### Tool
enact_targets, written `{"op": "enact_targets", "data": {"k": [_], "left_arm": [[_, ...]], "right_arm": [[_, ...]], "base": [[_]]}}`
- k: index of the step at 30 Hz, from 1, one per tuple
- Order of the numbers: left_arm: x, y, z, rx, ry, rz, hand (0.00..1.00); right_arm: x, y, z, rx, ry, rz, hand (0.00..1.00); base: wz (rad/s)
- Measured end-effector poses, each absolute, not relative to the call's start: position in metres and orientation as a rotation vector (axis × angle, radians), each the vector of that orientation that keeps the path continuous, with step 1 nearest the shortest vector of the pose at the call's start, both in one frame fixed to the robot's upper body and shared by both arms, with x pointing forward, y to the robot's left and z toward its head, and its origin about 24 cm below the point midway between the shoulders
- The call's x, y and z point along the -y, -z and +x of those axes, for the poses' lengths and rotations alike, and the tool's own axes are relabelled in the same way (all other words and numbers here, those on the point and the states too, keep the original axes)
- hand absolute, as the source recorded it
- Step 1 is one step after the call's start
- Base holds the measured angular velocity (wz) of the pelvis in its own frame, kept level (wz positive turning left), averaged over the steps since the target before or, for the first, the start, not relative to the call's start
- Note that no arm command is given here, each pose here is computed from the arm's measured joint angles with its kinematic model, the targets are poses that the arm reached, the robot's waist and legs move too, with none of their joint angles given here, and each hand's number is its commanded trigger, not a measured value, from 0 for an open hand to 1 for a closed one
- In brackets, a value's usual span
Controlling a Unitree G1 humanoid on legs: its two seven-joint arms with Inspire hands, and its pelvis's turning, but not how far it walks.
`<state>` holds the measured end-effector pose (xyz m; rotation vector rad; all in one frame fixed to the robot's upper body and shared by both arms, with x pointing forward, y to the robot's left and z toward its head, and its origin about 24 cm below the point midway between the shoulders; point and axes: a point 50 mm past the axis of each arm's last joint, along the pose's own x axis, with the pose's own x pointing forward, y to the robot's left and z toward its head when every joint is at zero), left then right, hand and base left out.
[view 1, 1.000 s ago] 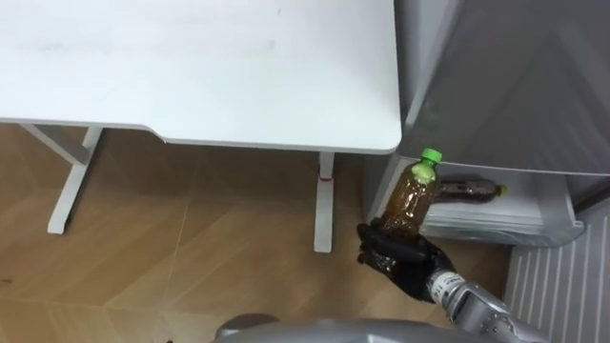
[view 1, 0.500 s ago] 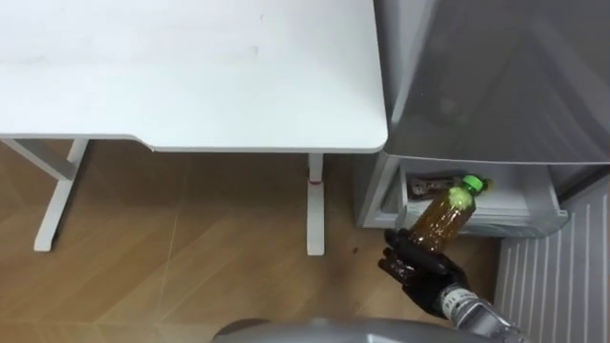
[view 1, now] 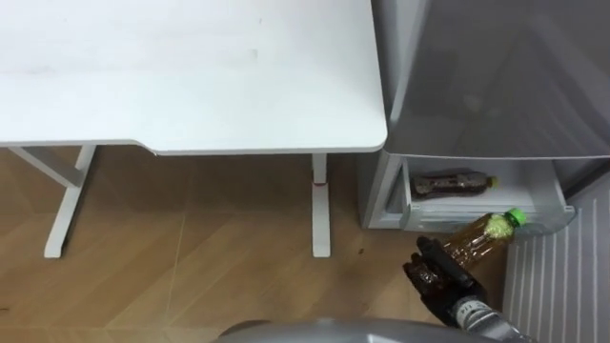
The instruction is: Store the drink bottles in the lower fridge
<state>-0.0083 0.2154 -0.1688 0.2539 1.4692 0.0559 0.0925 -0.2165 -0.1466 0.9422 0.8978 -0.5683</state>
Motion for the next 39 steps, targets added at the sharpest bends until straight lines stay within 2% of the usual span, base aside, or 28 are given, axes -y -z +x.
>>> {"op": "enact_targets", "data": {"k": [11, 21, 30, 35, 39], "left_arm": [[-0.215, 0.169, -0.004, -1.449, -0.039, 0.257, 0.0], [-0.219, 0.168, 0.003, -1.409, -0.044, 0.262, 0.0], [-0.231, 0.165, -0.003, -1.424, -0.104, 0.255, 0.0], [-0.237, 0.165, 0.014, -1.408, -0.104, 0.274, 0.0], [-0.238, 0.164, 0.047, -1.343, -0.104, 0.282, 0.0]], "right_arm": [[0.216, 0.144, 0.103, -0.819, 0.651, 1.069, 1.0], [0.218, 0.124, 0.141, -0.634, 0.64, 1.21, 1.0], [0.25, 0.098, 0.184, -0.468, 0.646, 1.248, 1.0], [0.256, 0.091, 0.205, -0.435, 0.659, 1.271, 1.0], [0.258, 0.077, 0.233, -0.388, 0.654, 1.304, 1.0]], "base": [[0.0], [0.0], [0.03], [0.04], [0.0]]}}
